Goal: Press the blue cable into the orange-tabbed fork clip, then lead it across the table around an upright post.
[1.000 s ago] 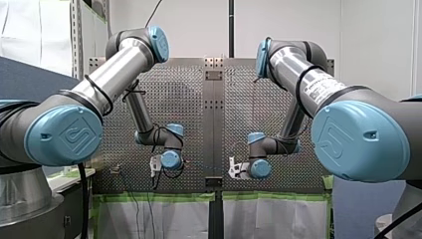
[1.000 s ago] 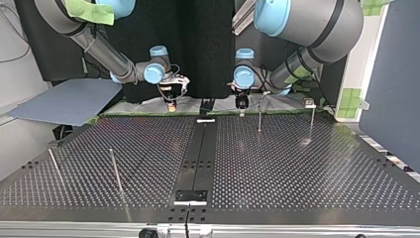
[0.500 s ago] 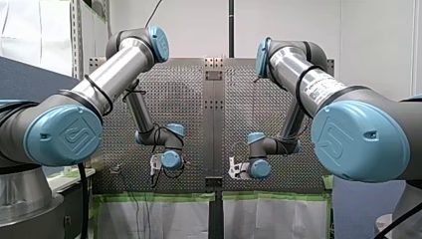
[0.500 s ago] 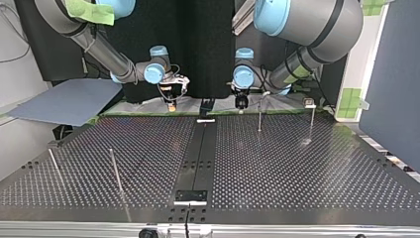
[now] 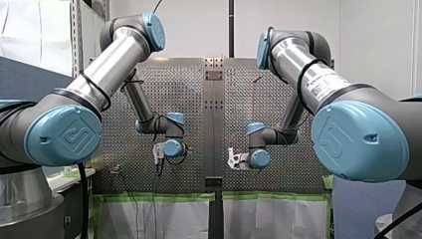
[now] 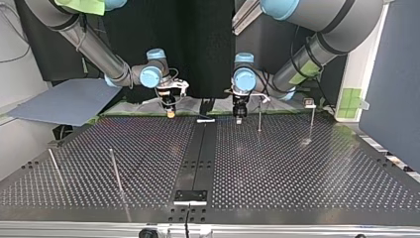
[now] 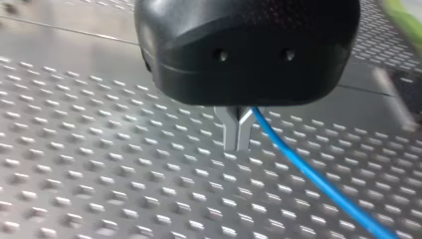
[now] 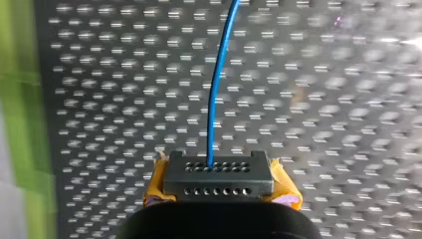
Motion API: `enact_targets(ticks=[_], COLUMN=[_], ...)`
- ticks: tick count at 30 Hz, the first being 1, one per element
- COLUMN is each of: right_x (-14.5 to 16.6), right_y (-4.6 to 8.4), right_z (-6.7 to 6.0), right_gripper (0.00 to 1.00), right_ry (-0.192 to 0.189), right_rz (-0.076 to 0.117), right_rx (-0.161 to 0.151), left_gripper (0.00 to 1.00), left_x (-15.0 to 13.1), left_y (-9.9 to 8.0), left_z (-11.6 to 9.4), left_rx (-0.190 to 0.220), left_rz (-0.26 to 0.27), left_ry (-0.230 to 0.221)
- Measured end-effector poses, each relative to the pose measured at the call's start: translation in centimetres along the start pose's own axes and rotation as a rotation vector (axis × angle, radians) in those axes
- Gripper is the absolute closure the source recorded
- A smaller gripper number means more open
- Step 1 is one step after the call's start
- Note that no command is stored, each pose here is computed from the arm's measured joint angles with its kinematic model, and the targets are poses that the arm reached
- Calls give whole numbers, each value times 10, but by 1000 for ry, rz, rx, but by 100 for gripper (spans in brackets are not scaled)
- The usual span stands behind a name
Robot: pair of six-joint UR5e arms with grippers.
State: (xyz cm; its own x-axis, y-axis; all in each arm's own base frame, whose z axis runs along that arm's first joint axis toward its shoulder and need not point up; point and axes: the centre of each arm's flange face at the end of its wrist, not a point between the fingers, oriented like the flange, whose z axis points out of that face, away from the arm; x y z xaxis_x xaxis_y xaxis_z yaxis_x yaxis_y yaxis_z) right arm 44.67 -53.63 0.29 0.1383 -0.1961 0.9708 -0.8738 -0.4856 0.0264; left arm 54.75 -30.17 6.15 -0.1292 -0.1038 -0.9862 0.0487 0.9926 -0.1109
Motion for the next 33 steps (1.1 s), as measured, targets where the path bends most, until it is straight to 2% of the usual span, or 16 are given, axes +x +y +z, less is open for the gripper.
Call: enact_targets(ticks=[7,16,23,28,33], right_x=[56,120,165,192,212], right_y=[-1,-2,-4,-9,-10], right_z=[-5,-12,-16,-20,-28], right_gripper=[100,100,100,100,100], right_ry=[47,110,138,154,170], right_rz=[4,3,-1,-9,-12], right_rx=[3,6,10,15,8], left_gripper=[100,100,100,100,100], left_x=[-35,-40,-45,-63,-77], left_y=[-11,-20,-28,-34,-38], left_z=[-2,-5,-7,-10,-12], left_rx=[26,65,92,104,115], left_rz=[-45,-80,-121,-149,-173], left_ry=[-50,-54,-67,-96,-116])
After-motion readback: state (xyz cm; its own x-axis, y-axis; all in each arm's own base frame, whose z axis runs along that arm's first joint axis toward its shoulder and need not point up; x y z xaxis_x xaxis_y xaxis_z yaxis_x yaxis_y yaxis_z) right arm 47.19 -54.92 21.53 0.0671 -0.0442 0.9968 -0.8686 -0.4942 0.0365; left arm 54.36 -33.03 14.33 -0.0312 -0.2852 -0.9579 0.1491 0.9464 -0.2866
